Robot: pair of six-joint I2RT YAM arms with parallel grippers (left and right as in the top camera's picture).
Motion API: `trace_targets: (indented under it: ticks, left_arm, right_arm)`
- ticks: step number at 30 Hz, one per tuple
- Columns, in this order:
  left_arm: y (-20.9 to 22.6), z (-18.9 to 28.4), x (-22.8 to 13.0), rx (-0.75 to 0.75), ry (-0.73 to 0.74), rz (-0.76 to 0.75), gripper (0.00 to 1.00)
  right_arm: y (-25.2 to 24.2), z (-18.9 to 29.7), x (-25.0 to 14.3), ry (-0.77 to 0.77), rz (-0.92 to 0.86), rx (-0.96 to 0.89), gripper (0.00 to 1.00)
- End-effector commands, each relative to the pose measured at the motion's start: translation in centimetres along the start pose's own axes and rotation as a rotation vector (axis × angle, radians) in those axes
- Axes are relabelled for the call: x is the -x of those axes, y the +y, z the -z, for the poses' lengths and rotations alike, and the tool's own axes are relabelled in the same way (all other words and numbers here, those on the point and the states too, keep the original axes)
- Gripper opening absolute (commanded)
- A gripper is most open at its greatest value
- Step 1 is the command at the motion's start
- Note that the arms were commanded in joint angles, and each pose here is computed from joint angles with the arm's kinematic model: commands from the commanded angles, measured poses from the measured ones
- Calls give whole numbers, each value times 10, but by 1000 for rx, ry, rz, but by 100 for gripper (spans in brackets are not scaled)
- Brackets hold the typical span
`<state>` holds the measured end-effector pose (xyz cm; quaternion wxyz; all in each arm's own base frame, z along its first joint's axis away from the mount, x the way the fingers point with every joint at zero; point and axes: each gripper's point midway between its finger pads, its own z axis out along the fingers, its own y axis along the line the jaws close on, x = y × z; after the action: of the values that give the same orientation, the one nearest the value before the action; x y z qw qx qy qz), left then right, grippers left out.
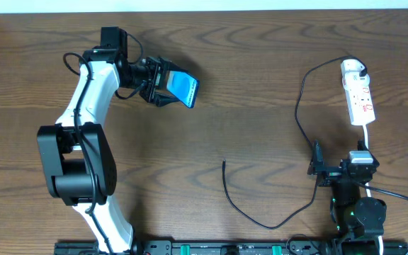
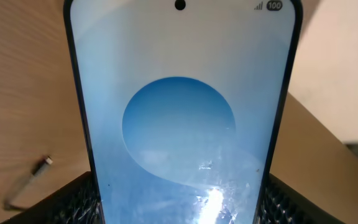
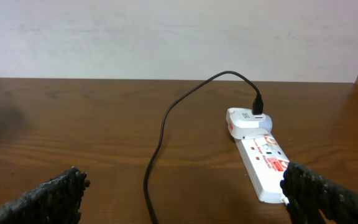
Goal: Plug charger to phone and switch on socket
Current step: 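Tilt the phone and move it rightward toward the table center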
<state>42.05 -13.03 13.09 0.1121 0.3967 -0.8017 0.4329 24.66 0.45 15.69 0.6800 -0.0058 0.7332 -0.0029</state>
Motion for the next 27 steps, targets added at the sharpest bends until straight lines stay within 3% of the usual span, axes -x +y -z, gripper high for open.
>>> trace_targets:
  ticks: [1,10,20,27]
  left_arm:
    - [-6,4,2,41,-101,-82,7]
    - [0,-13,-1,126,-163,-125,7]
    - [-4,-15,-2,116,-164,-131,7]
    - [-15,-17,-9,63,-121,-148,7]
  right_arm:
    - [2,0,-1,4,8,10,99]
    - [-5,0,0,-1,8,-35,99]
    - [-5,0,0,0,8,-31,99]
    - [-3,1,21,-87,-2,-18,99]
